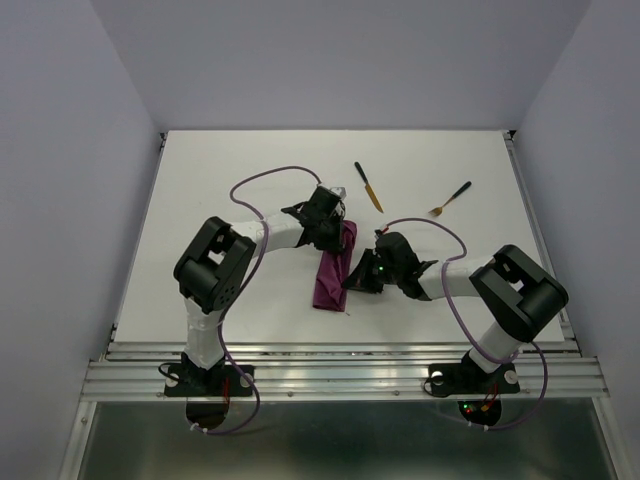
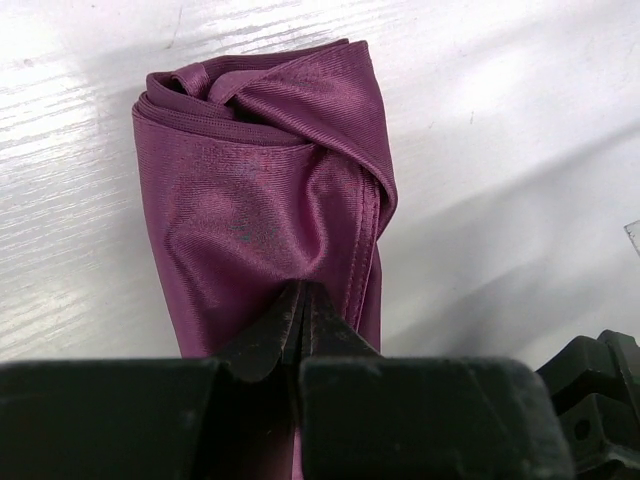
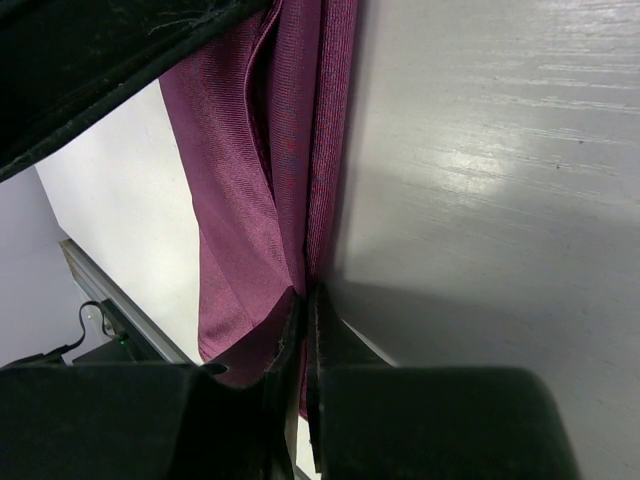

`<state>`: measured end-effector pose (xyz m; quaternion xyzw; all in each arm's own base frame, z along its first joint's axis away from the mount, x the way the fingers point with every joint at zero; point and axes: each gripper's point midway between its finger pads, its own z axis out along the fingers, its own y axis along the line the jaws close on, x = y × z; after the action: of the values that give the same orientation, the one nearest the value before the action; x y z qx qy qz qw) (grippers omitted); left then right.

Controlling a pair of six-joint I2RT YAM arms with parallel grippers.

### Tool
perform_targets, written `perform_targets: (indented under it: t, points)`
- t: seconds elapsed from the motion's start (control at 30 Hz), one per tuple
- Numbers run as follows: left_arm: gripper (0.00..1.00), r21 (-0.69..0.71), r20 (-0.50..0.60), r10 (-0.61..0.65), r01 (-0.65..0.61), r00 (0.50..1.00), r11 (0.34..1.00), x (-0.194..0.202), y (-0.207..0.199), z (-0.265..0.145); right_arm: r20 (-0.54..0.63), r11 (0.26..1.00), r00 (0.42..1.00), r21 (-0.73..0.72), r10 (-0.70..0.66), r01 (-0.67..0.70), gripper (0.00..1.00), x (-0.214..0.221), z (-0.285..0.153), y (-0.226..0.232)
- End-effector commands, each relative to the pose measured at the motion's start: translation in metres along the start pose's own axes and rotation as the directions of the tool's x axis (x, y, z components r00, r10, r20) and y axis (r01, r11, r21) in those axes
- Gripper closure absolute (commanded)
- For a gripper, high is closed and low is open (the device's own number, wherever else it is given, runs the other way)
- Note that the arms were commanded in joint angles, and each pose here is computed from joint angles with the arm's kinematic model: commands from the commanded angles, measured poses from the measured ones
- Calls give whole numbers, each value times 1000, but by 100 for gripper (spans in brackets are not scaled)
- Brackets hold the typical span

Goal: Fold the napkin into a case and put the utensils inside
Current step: Smooth out the smaller rectangle-folded napkin at the center of the board.

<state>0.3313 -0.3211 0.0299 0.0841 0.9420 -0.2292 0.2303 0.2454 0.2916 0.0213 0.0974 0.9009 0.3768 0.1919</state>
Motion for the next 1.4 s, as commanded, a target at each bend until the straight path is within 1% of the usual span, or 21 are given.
perform_targets:
  t: [0.0, 0.17, 0.33, 0.47, 0.53, 0.67, 0.77, 0.93, 1.37]
  points:
    - [100, 46, 87, 36, -40, 996, 998, -24, -16, -13, 18, 1000, 1000, 22, -12, 12, 99, -2, -2, -3]
    - [100, 74, 143, 36, -47, 989, 996, -34, -25, -41, 20, 1000, 1000, 22, -13, 12, 99, -3, -2, -2]
    - [100, 72, 128, 38, -48, 991, 996, -20, -22, -63, 16, 1000, 1000, 26, -8, 8, 99, -2, 0, -4]
    - [100, 50, 81, 37, -41, 996, 998, 1, -12, -67, 14, 1000, 1000, 26, -9, 9, 99, -2, 1, -4]
    - [100, 34, 38, 35, -37, 999, 999, 17, -3, -65, 13, 1000, 1000, 27, -9, 9, 99, -3, 2, -4]
    - [100, 36, -36, 47, -46, 998, 998, 45, 2, -55, 11, 1000, 1000, 28, -7, 7, 99, -3, 3, -3]
    - [100, 32, -59, 51, -49, 997, 998, 57, 4, -47, 8, 1000, 1000, 29, -8, 8, 99, -2, 3, -4]
    - [100, 15, -34, 46, -45, 998, 999, 50, 5, -36, 10, 1000, 1000, 27, -9, 8, 99, -3, 3, -3]
    - [100, 22, -38, 41, -40, 998, 999, 35, -5, -10, 10, 1000, 1000, 26, -13, 13, 99, -3, 2, -3]
